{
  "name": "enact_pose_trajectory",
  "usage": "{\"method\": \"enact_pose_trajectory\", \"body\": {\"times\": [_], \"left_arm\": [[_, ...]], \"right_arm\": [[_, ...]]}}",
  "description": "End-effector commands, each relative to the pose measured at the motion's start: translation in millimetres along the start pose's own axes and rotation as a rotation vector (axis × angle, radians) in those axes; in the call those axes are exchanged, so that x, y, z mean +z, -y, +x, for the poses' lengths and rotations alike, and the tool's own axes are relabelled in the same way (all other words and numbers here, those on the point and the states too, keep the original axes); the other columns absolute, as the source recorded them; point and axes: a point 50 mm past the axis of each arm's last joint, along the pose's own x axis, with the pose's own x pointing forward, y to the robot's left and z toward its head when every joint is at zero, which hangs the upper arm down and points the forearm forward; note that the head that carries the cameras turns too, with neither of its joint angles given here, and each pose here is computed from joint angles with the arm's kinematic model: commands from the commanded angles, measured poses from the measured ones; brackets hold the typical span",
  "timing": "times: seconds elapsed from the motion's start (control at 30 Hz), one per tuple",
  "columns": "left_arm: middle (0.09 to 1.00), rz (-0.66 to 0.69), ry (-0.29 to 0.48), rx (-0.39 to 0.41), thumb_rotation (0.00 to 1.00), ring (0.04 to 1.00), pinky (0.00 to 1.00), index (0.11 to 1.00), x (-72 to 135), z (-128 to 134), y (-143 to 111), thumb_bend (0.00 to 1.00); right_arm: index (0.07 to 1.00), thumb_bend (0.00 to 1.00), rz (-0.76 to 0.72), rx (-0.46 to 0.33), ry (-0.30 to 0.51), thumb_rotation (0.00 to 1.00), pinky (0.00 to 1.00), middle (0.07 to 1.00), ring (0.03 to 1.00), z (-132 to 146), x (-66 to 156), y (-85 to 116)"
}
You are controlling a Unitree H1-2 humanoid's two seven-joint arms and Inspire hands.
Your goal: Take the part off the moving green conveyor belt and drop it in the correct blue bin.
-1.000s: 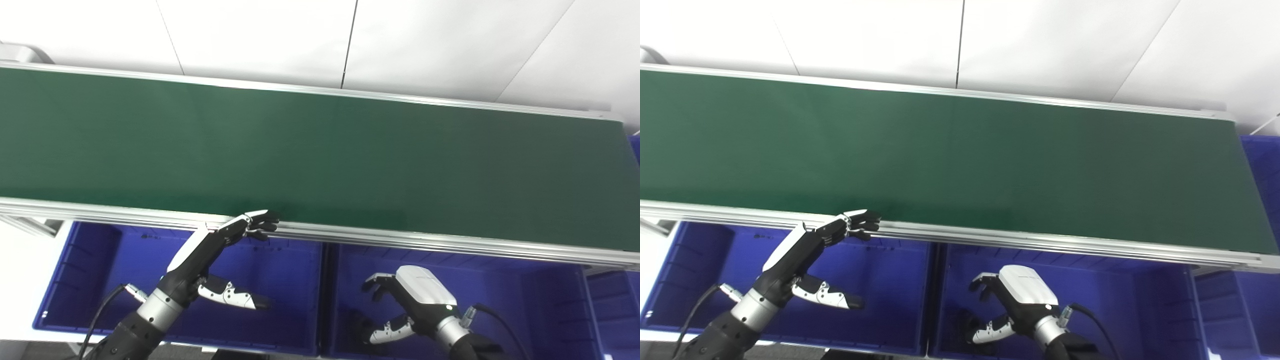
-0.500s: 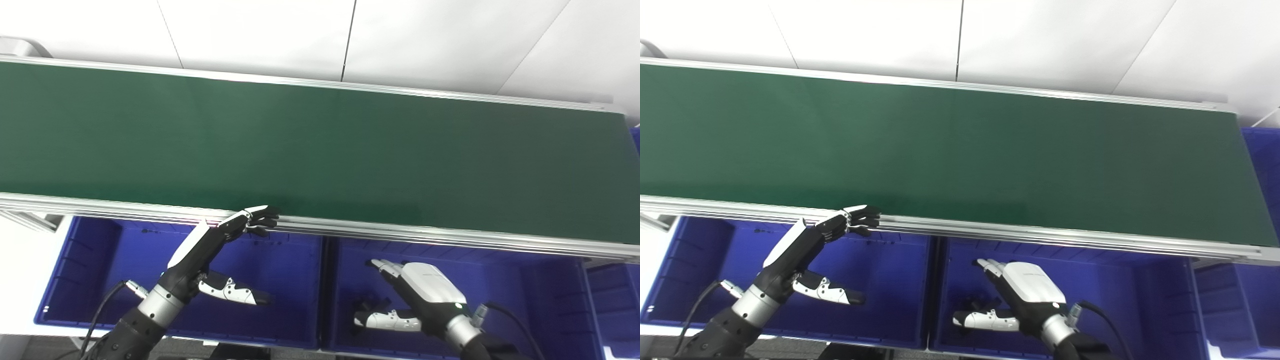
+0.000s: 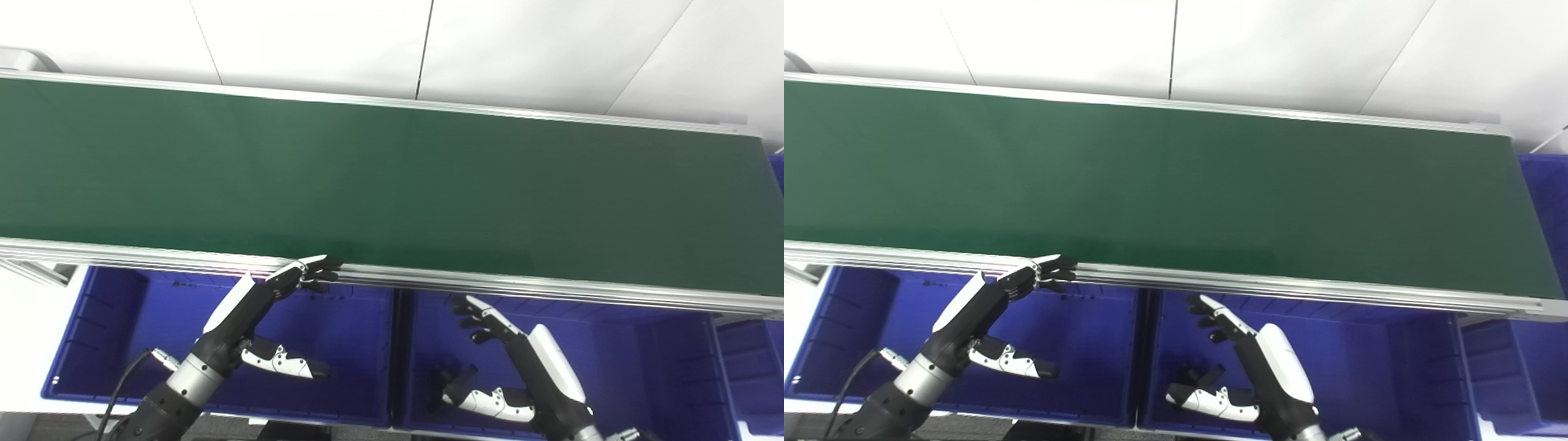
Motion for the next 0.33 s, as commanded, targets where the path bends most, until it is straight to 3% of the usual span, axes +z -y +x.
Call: {"method": "enact_pose_trajectory", "body": {"times": [0.0, 0.13, 0.3], "left_arm": [[0.833, 0.001, 0.056, 0.011, 0.29, 0.780, 0.70, 0.831, 8.1, -0.2, -3.8, 0.89], [0.835, -0.006, 0.051, 0.016, 0.31, 0.781, 0.70, 0.837, 7.3, -1.5, -2.7, 0.89], [0.847, -0.006, 0.042, 0.010, 0.32, 0.800, 0.72, 0.844, 5.5, -2.6, -1.1, 0.88]], "right_arm": [[0.895, 0.85, 0.057, -0.066, 0.070, 0.63, 0.66, 0.837, 0.765, -3.7, 5.2, -3.0], [0.924, 0.85, 0.095, -0.098, 0.060, 0.58, 0.69, 0.873, 0.797, -3.6, -0.4, -9.6], [0.957, 0.90, 0.114, -0.084, 0.032, 0.58, 0.73, 0.899, 0.836, -1.3, -7.0, -14.4]]}}
